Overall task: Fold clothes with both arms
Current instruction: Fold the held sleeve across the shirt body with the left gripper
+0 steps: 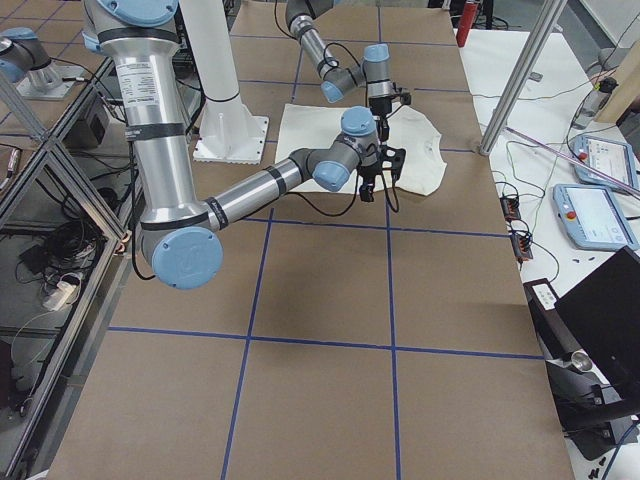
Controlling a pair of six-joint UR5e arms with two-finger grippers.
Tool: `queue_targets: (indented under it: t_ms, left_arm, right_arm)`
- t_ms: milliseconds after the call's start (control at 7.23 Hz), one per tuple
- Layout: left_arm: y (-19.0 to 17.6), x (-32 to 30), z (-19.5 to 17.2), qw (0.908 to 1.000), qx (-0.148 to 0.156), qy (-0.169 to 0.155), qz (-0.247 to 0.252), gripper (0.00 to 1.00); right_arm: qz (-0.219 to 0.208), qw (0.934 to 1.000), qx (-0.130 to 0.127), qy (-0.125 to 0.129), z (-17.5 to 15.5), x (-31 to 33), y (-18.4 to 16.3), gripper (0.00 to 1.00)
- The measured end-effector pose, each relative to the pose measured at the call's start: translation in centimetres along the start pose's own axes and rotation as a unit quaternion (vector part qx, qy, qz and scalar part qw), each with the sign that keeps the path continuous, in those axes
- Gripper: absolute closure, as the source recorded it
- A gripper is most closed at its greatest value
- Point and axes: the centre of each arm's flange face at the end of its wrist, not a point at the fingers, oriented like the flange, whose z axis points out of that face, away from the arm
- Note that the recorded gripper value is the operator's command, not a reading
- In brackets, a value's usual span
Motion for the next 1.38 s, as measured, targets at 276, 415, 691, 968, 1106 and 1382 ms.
queue_targets:
  t_ms: [276,415,691,968,1106,1382]
  left_arm:
    - [1.3,1.9,0.6,0.9998,0.012,0.010,-0.009,0.38]
    - [1.9,2.5,-0.9,0.9989,0.013,0.026,-0.036,0.38]
    - [3.2,-1.5,-6.8,0.9975,0.008,0.029,-0.064,0.39]
    - [2.6,-8.7,-12.6,0.9994,0.014,-0.010,-0.031,0.39]
    - [2.5,-12.3,-14.6,0.9993,0.018,-0.029,-0.018,0.39]
    - [2.1,-17.5,-17.5,0.9976,0.026,-0.064,-0.002,0.39]
  right_arm:
    - [-0.001,1.0000,0.003,0.004,0.6,-0.1,0.2,0.00]
    - [-0.007,0.9999,0.009,0.007,1.6,-1.0,1.0,0.00]
    - [0.005,0.9997,0.023,-0.001,3.9,-5.3,4.6,0.00]
    - [0.051,0.9982,0.026,-0.016,6.2,-10.0,11.7,0.00]
    - [0.059,0.9980,0.022,-0.010,6.6,-11.3,15.8,0.00]
    - [0.076,0.9966,0.010,0.029,8.0,-11.5,23.7,0.09]
